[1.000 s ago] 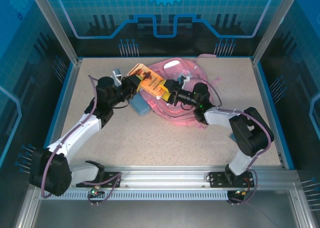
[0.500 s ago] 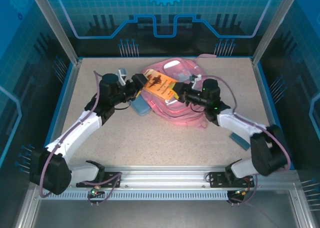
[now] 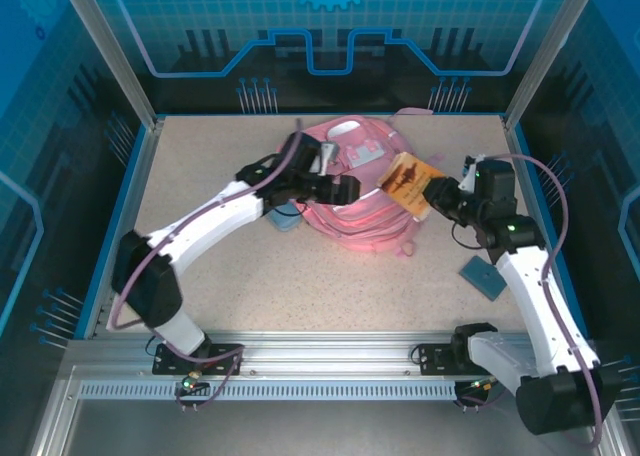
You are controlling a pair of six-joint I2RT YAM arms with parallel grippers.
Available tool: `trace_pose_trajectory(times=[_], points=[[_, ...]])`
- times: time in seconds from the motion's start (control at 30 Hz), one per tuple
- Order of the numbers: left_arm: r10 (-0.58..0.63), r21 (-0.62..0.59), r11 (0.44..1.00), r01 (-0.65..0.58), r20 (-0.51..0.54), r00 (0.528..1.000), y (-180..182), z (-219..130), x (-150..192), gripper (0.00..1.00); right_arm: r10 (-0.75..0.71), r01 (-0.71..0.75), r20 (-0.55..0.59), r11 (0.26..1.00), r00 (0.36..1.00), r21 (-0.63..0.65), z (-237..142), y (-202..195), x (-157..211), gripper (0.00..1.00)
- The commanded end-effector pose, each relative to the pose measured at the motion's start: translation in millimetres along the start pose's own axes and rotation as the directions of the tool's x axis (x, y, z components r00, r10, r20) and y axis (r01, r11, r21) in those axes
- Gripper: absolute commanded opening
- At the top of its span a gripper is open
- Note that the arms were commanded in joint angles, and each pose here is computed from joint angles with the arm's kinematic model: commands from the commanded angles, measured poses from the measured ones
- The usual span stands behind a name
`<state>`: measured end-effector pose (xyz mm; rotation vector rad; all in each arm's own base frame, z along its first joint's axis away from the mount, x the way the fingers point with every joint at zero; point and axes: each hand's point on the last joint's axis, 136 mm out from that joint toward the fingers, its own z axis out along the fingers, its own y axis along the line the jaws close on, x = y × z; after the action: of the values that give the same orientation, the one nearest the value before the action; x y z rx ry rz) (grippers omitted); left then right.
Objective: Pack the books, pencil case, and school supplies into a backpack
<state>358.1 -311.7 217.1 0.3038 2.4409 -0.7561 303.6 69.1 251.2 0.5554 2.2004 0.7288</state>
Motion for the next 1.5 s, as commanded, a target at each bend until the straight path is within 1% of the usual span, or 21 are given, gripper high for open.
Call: trace_pose_trajectory(times=[0.0,0.07,0.2,0.3,0.37,0.5,0.57,0.73,0.8,0.9,1.0,1.1,1.2,1.3,1.4,1.47], points=[[0.166,-0.165,0.969,-0.185,-0.120,0.979,8,26,13,0.87,-0.043,0.036,0.054,0.992,0.998,0.119,-30,-24,-9,0.09],[0.215,-0.189,0.951,-0.243,-0.161,0.963,1,43,13,0.83,-0.025,0.014,0.073,0.990,0.997,0.140,-39,-33,-11,0.09],[0.317,-0.175,0.916,-0.360,-0.234,0.919,-13,74,23,0.79,-0.008,-0.010,0.096,0.983,0.995,0.186,-51,-46,-12,0.09],[0.368,-0.158,0.892,-0.423,-0.289,0.884,-16,95,35,0.76,-0.025,-0.005,0.123,0.973,0.992,0.232,-61,-53,-14,0.10],[0.383,-0.156,0.881,-0.448,-0.322,0.866,-12,107,42,0.71,-0.032,-0.001,0.132,0.970,0.991,0.242,-65,-54,-13,0.10],[0.386,-0.204,0.852,-0.483,-0.378,0.841,5,122,48,0.64,-0.033,-0.001,0.134,0.970,0.990,0.244,-68,-56,-10,0.10],[0.387,-0.236,0.836,-0.496,-0.389,0.836,12,127,47,0.61,-0.026,-0.005,0.129,0.972,0.991,0.236,-66,-56,-8,0.10],[0.399,-0.292,0.800,-0.524,-0.393,0.828,24,135,42,0.50,-0.004,-0.020,0.113,0.976,0.994,0.215,-60,-57,-3,0.10],[0.401,-0.306,0.790,-0.531,-0.396,0.826,27,137,41,0.43,0.001,-0.025,0.110,0.977,0.994,0.213,-59,-57,-1,0.10],[0.407,-0.319,0.785,-0.531,-0.381,0.830,26,135,35,0.26,0.004,-0.026,0.106,0.977,0.994,0.212,-59,-58,0,0.10],[0.421,-0.332,0.788,-0.519,-0.325,0.847,17,125,18,0.09,0.005,-0.027,0.106,0.977,0.994,0.213,-60,-58,2,0.10],[0.435,-0.348,0.801,-0.487,-0.221,0.873,0,105,-10,0.01,0.002,-0.027,0.110,0.975,0.994,0.219,-63,-59,2,0.10],[0.432,-0.382,0.819,-0.427,-0.080,0.899,-15,76,-46,0.00,-0.001,-0.023,0.113,0.975,0.994,0.219,-67,-58,3,0.09],[0.406,-0.412,0.842,-0.348,0.061,0.912,-24,45,-77,0.00,-0.003,-0.016,0.100,0.981,0.995,0.192,-68,-52,6,0.09],[0.361,-0.421,0.869,-0.261,0.178,0.915,-25,20,-100,0.00,0.004,-0.016,0.078,0.988,0.997,0.153,-68,-44,8,0.09],[0.327,-0.410,0.887,-0.213,0.231,0.916,-24,8,-110,0.00,0.006,-0.015,0.075,0.993,0.997,0.121,-67,-38,9,0.09]])
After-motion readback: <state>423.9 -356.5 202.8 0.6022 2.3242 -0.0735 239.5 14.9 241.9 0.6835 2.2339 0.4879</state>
